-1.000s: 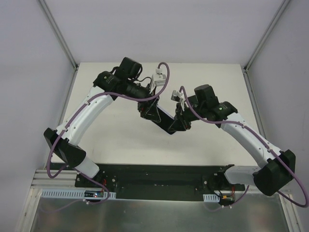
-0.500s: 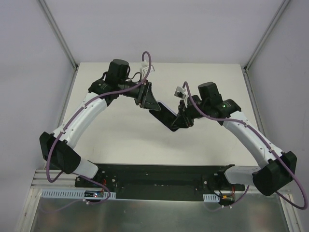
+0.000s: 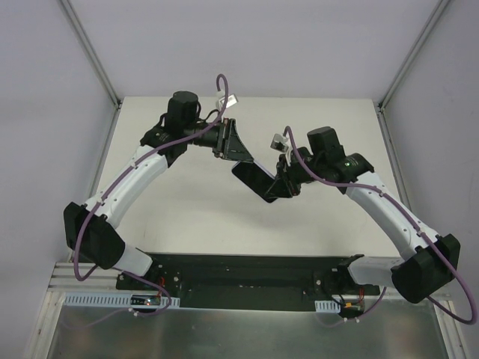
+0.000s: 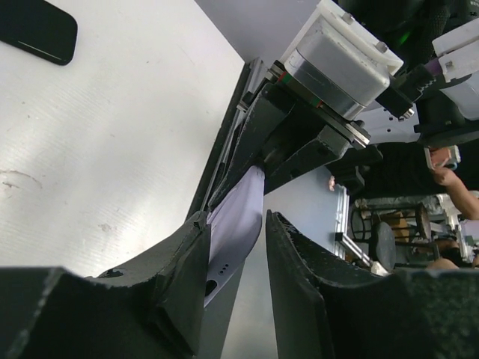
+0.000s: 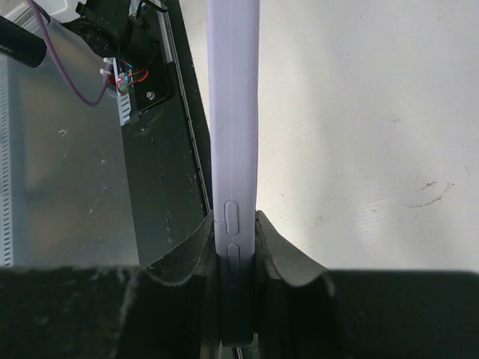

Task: Take the phone out of the phone case
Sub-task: Pick up the phone at the center of the board.

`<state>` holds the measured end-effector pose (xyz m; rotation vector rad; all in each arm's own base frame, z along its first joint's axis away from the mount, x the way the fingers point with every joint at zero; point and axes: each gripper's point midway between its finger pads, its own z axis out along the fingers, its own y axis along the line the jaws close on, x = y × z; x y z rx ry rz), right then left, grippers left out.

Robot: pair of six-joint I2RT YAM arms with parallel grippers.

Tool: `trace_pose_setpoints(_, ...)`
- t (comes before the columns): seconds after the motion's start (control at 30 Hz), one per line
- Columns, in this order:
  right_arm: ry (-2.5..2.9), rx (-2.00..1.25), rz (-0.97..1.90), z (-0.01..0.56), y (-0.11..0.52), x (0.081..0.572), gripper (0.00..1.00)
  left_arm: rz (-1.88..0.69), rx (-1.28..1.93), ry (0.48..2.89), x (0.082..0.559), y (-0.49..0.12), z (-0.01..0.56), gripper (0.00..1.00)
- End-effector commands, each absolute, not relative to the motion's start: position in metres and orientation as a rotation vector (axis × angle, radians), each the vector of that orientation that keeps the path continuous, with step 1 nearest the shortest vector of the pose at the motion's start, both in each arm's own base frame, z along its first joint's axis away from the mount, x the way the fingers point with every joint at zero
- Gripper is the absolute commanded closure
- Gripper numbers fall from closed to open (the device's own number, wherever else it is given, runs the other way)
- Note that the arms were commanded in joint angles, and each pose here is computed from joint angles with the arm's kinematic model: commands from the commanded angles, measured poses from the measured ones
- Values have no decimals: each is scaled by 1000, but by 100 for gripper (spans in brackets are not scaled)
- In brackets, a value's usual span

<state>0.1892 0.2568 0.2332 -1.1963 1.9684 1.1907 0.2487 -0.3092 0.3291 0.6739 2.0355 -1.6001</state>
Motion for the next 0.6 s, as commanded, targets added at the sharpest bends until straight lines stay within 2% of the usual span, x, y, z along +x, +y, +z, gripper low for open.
trace_pose_setpoints(0.0,1850,-1199,1170,263,261,196,100,-1669,662,2003,246,-312,338,65)
trace_pose_setpoints(0.13,1849,-1196,1161,263,261,198,100,-1689,620,2026,246,-313,331,74)
trace_pose_setpoints(0.17,1850,-1194,1157,263,261,198,100,-1698,596,2029,247,-314,331,80)
trace_pose_setpoints(0.23,1849,-1189,1139,263,261,201,100,-1732,530,2049,249,-315,327,99)
trace_pose_setpoints(0.33,1850,-1179,1113,264,261,206,100,-1787,409,2065,258,-321,322,100)
trace_pose_setpoints(0.57,1834,-1170,1057,273,261,218,100,-1881,30,2267,278,-331,283,100)
